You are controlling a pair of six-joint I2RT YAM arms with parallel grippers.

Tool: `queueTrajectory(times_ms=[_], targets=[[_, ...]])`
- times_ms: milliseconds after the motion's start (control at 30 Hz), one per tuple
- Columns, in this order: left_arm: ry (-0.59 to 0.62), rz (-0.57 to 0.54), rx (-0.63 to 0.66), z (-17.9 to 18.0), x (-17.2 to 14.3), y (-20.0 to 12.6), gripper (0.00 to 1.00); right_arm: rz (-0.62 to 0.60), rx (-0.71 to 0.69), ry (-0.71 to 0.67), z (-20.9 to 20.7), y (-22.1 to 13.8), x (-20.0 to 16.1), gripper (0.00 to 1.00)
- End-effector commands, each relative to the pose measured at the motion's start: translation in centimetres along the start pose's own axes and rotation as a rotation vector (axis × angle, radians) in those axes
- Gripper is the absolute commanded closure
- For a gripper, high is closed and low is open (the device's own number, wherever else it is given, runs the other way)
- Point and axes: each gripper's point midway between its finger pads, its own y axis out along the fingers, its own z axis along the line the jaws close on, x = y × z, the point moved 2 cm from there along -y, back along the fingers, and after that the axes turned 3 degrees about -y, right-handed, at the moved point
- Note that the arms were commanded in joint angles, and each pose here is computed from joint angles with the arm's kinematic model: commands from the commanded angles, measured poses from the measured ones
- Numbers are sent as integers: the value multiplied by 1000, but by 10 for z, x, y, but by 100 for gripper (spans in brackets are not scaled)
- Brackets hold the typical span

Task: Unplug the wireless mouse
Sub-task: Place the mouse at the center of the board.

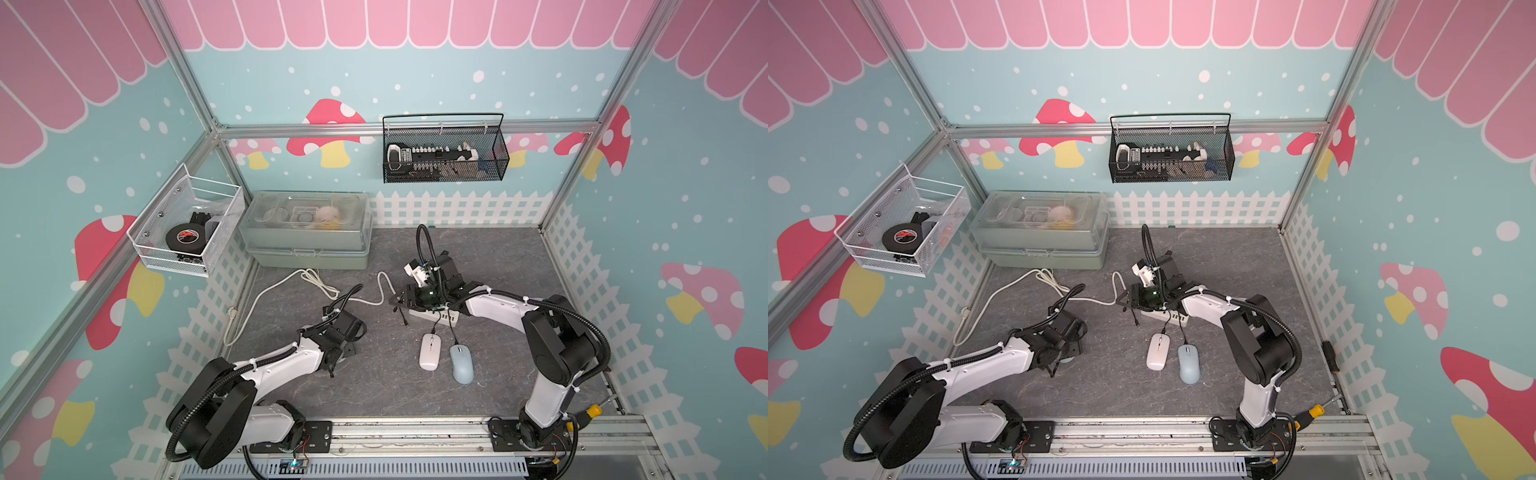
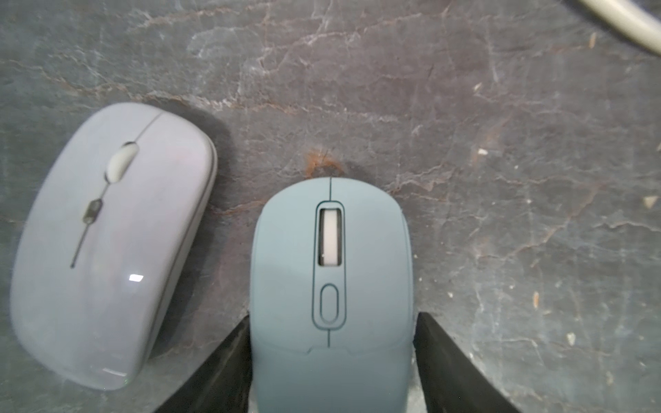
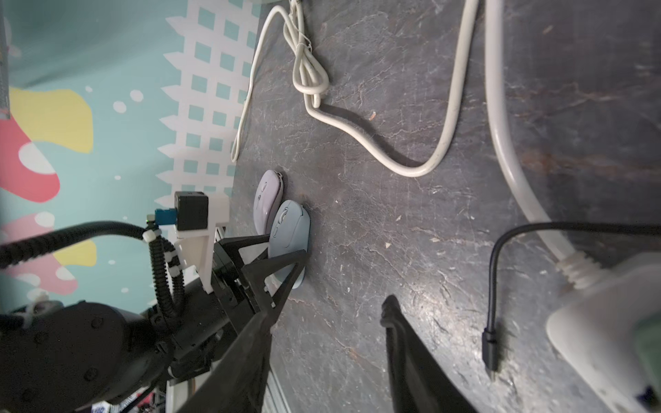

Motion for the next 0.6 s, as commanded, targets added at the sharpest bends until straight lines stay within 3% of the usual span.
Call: queueTrajectory(times_ms=[0,567], targets=[[-46,-18,-5,4,1,-2,29,-18,-37,-51,11,-10,4,39],[-70,-46,-29,9,3,-15,23,-26,-169,-80,17,-31,-18,33]])
